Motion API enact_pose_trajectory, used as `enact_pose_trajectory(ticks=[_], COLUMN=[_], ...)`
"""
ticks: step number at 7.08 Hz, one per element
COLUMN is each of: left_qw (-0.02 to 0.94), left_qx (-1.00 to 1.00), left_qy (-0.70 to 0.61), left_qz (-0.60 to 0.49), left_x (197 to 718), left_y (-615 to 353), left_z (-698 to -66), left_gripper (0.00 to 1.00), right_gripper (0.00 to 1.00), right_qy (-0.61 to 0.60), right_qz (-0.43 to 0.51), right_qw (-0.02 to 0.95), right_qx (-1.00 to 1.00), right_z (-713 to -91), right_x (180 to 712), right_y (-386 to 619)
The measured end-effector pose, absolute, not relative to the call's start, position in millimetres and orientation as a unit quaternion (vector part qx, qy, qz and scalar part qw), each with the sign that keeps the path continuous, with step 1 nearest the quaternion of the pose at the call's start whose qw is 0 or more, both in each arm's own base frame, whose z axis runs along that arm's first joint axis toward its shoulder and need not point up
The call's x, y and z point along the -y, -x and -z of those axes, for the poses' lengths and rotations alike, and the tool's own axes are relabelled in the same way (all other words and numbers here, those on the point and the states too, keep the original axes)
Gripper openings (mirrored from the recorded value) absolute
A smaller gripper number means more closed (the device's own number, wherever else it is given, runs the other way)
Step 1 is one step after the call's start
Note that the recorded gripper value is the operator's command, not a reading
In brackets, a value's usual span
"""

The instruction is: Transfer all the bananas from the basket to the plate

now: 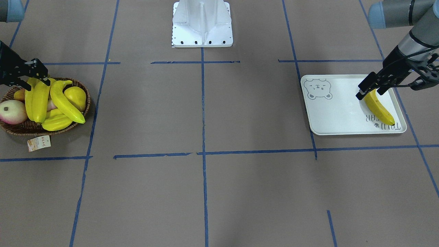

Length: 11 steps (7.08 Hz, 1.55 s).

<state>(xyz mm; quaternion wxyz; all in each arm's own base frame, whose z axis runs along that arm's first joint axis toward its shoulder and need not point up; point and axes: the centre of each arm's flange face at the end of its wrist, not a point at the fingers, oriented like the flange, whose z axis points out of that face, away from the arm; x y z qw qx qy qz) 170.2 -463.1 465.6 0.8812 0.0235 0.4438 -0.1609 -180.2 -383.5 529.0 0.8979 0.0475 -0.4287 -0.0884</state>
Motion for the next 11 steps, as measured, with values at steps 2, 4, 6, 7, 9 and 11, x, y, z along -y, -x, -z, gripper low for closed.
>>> enact_pose_trajectory(ticks=[2, 4, 6, 7, 9, 11], left_qw=[0.882, 0.881, 0.882, 0.882, 0.882, 0.881], left_qx=[-0.443, -0.443, -0.443, -0.443, -0.443, -0.444], left_qy=[-0.023, -0.022, -0.022, -0.021, -0.02, -0.02], left_qz=[0.161, 0.162, 0.162, 0.162, 0.161, 0.16], left_x=[463.5, 463.6, 463.8, 463.8, 463.9, 464.1], left_y=[-170.5, -170.5, -170.6, -170.7, -171.0, -171.3], left_z=[-466.9, -467.0, -467.9, -468.4, -468.6, -467.6], left_gripper=[1.0, 1.0, 1.0, 1.0, 1.0, 1.0], right_gripper=[0.71, 0.58, 0.09, 0.02, 0.0, 0.0], right_qy=[-0.045, -0.044, -0.043, -0.043, -0.047, -0.049], right_qz=[0.088, 0.087, 0.087, 0.088, 0.09, 0.085], right_qw=[0.898, 0.899, 0.899, 0.899, 0.897, 0.895], right_qx=[0.428, 0.427, 0.427, 0.427, 0.43, 0.435], right_z=[-533.5, -535.4, -536.6, -536.1, -530.3, -525.1], right_x=[386.3, 386.9, 386.9, 386.8, 386.6, 387.6], right_y=[182.3, 182.8, 183.3, 183.2, 182.3, 174.9])
